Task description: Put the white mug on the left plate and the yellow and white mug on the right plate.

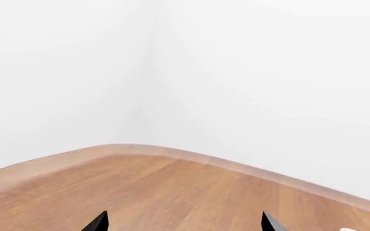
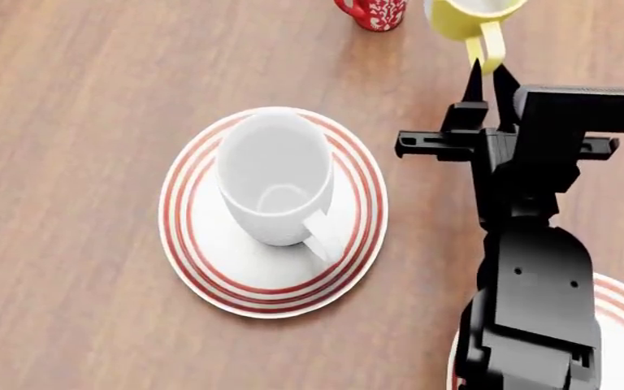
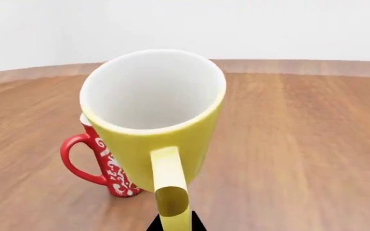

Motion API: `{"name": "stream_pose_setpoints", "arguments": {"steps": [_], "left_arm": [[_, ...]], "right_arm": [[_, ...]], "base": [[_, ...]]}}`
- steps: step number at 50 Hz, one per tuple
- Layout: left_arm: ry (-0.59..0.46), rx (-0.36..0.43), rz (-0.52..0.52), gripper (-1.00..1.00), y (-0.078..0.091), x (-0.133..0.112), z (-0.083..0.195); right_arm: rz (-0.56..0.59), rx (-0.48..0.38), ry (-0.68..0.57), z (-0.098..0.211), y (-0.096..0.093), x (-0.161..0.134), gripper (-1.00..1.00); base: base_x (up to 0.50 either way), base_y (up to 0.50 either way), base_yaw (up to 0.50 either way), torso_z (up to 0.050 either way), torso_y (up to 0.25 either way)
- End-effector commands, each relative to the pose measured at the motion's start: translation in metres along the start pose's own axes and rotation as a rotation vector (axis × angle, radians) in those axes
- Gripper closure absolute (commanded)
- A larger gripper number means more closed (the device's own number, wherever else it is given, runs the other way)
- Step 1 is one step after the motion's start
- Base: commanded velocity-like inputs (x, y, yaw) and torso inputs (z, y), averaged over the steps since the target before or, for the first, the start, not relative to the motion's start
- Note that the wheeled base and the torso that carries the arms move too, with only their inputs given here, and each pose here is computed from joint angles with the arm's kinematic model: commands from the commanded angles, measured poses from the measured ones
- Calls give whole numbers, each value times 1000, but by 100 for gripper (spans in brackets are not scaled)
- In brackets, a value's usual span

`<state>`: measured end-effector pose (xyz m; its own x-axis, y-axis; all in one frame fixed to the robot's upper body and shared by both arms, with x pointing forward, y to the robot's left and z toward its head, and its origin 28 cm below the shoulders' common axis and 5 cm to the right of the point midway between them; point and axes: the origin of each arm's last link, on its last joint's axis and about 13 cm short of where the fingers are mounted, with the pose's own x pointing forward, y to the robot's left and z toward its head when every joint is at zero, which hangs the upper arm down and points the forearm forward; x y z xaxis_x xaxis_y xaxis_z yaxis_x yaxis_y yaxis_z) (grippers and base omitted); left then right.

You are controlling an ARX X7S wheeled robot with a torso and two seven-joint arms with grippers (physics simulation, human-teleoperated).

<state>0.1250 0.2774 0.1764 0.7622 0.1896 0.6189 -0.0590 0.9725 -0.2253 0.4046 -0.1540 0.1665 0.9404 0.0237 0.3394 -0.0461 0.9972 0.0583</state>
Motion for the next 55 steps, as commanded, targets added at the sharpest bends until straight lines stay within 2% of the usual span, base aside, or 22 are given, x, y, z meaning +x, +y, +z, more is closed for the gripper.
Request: {"name": "stream_pose_setpoints", "arguments": {"steps": [1,7,26,31,34,39,48,55], "left_arm": [[-2,-1,-1,-100,0,0,0],[0,-4,0,-100,0,-1,0],[0,-4,0,-100,0,-1,0],[3,-3,0,-100,0,-4,1],[4,-1,-3,-100,-1,-5,2],[1,-1,-1,-100,0,-4,3],[2,2,0,-100,1,-2,1],[3,1,2,-100,2,-1,1]], "right_arm": [[6,-39,-64,12,4,-6,100],[-2,-33,-24,12,4,-7,100],[-2,-33,-24,12,4,-7,100],[43,41,-58,20,9,-28,100],[46,-10,-99,30,8,-38,100],[59,31,-103,35,5,-52,100],[69,-5,-131,46,4,-79,100],[54,-11,-140,62,-5,-105,100]], "base": [[0,0,0,0,0],[0,0,0,0,0],[0,0,0,0,0],[0,0,0,0,0],[0,0,0,0,5],[0,0,0,0,0],[0,0,0,0,0],[0,0,0,0,0]]}}
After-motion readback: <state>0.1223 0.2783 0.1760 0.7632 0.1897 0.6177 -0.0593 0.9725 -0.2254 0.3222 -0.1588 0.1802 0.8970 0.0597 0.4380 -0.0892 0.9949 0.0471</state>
